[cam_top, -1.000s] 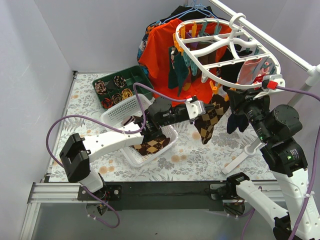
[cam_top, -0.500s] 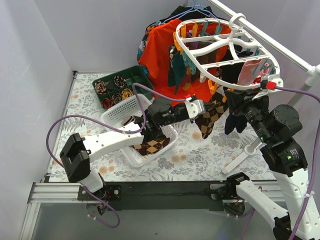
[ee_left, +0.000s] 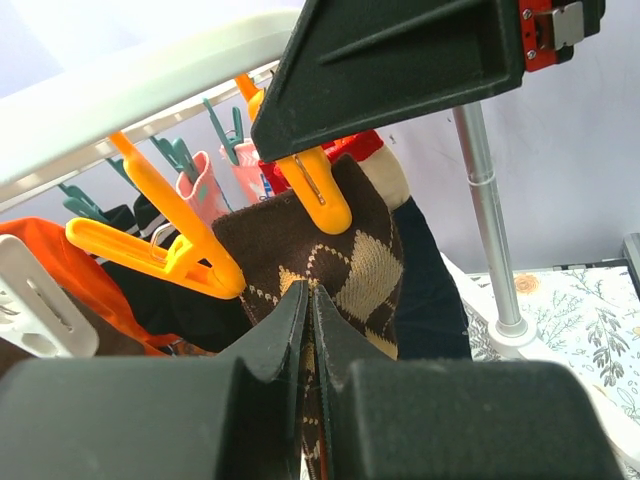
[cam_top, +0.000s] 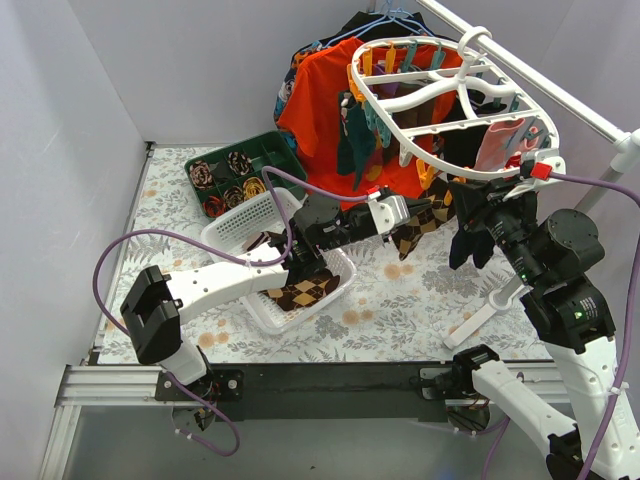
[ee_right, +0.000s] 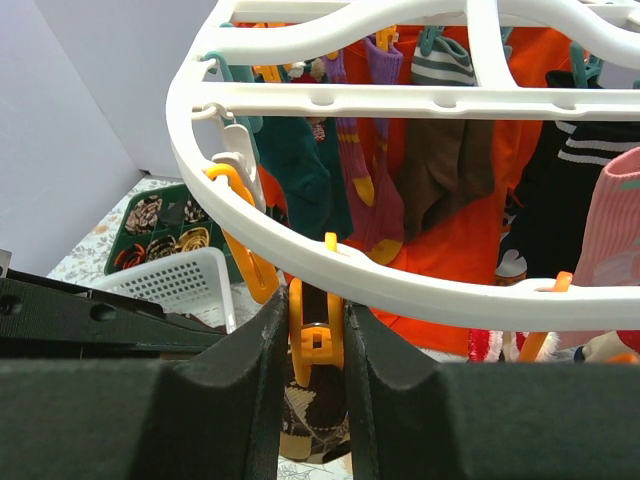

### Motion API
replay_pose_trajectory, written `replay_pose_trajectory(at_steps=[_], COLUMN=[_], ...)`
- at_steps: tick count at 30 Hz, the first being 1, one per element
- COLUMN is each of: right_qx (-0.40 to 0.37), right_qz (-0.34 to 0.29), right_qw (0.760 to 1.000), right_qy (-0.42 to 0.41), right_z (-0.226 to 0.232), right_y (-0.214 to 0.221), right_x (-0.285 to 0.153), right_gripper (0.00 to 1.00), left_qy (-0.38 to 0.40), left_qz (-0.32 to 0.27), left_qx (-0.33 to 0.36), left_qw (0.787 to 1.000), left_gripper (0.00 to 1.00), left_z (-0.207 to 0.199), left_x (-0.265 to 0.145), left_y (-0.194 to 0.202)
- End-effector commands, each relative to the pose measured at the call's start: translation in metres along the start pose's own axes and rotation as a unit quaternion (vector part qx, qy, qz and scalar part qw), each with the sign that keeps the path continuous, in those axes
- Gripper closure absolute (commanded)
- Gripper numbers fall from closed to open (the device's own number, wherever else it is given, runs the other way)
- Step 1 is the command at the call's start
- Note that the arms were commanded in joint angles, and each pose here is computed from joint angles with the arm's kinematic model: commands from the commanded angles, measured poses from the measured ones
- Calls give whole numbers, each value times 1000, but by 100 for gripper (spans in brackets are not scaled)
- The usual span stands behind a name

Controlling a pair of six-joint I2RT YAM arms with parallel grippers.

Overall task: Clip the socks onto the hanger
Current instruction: Clamp the sock onto the hanger.

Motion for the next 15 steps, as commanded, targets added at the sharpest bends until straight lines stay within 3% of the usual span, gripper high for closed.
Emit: replay_pose_trajectory(at_steps=[1,4,7,11,14,15], right_qx=[-4,-6,-9,-14,-17,-18], right_qz=[-23,-27,-30,-36,-39,-40], right_qw=[1000,1000,999,999,998,998], right_qy=[-4,3,11,25,35,38], right_z=[2,0,-2,-7,-10,-11], right_y=[-11,-13,-14,-16,-17,-17], right_x=[-1,-3,-4,-7,-10,-10], right_gripper=[71,56,47,43,41,40], left_qy=[-17,-14,-14,-22,-30,-30], left_qz=[-27,-27,-24,-23,-28,-27], left_qx=[7,-1,-6,-8,-18,-22], left_qw=[999,1000,1000,999,999,999], left_gripper=[99,93,82,75,66,58], left_z=[11,9,7,8,8,6], left_x=[2,2,-1,-8,-13,-14], left_y=[-23,-22,-20,-22,-22,-20])
Point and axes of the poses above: each gripper's point midway between its finger pads, its own x axis out along the fingers, its own z axis along the line the jaws close on, y = z × x, the point moved 3 cm from there along -x, back along the fingers, and after that the axes turned 3 degrees about x, right-handed, at the moved point
